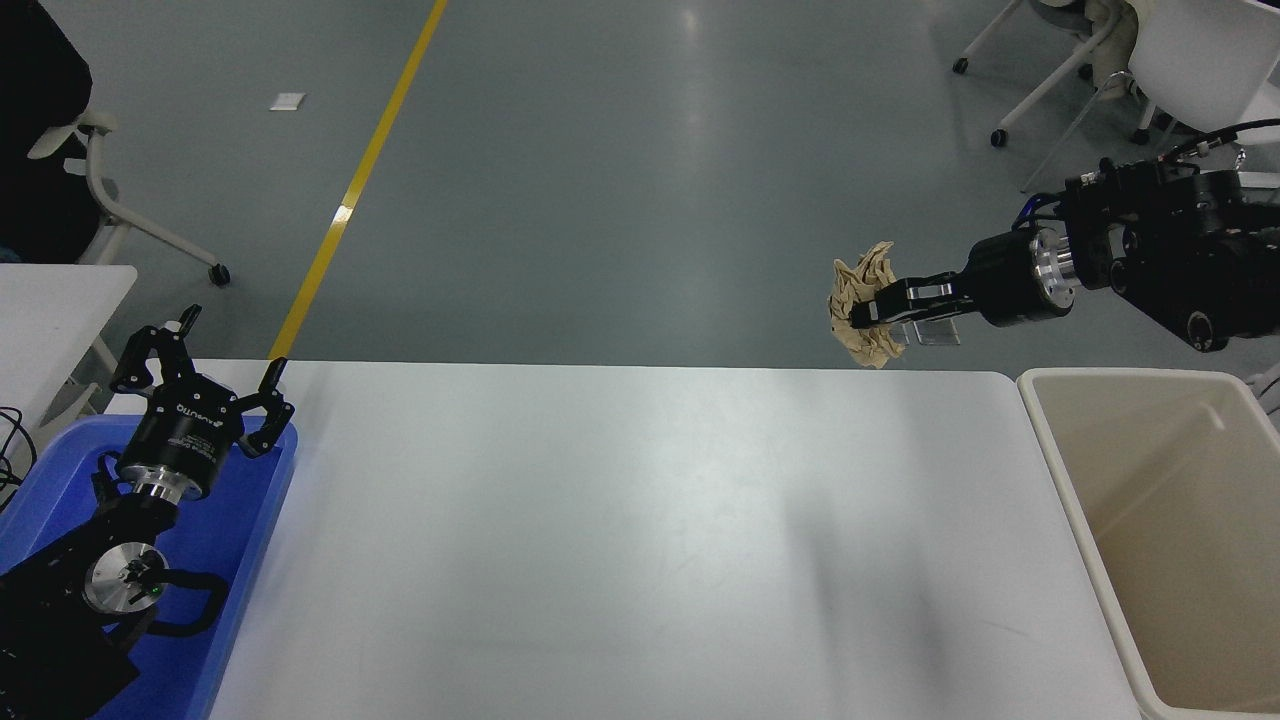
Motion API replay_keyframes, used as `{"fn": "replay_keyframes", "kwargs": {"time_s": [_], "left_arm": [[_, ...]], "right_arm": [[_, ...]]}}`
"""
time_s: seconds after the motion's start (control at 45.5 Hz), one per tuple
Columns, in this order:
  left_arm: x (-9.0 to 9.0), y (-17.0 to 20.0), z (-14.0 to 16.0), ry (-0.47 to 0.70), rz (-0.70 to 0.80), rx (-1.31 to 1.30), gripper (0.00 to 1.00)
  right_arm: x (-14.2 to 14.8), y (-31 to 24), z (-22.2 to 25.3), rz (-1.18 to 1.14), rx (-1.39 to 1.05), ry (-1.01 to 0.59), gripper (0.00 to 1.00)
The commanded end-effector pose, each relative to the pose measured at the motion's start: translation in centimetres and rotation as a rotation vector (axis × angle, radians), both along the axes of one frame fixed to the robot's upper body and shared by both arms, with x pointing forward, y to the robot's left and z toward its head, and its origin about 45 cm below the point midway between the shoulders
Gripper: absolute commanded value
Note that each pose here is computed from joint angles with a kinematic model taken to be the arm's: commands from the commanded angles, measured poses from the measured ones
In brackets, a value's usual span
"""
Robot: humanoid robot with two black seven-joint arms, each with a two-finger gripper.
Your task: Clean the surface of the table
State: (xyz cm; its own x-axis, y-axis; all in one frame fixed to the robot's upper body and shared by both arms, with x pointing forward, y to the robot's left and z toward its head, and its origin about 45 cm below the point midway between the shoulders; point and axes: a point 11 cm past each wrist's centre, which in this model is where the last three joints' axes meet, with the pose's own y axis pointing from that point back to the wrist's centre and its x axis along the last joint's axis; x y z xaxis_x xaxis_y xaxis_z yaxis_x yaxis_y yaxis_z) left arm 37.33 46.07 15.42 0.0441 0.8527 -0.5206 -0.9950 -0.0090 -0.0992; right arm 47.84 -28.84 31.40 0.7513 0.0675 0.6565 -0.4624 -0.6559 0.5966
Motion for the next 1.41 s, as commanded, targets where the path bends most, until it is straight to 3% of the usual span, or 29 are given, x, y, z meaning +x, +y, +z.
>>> {"fn": "replay_keyframes", "kwargs": {"time_s": [0.0, 0.462, 1.099, 1.385], "left_arm": [[0.0, 0.0, 0.0, 0.000, 0.000, 0.000, 1.00], [0.0, 0.0, 0.0, 0.000, 0.000, 0.000, 1.00], [0.0, 0.0, 0.0, 0.000, 0.000, 0.000, 1.00], [0.0, 0.0, 0.0, 0.000, 0.000, 0.000, 1.00]], "right_arm": [[0.5, -1.6, 3.5, -0.076, 0.134, -0.012, 0.00], [0.4, -8.1, 5.0, -0.322, 0.405, -0.020, 0.00], [-3.4, -20.4, -3.1, -0.827, 0.521, -0.052, 0.00], [-5.1, -24.1, -6.6, -1.063, 0.422, -0.079, 0.00]]}}
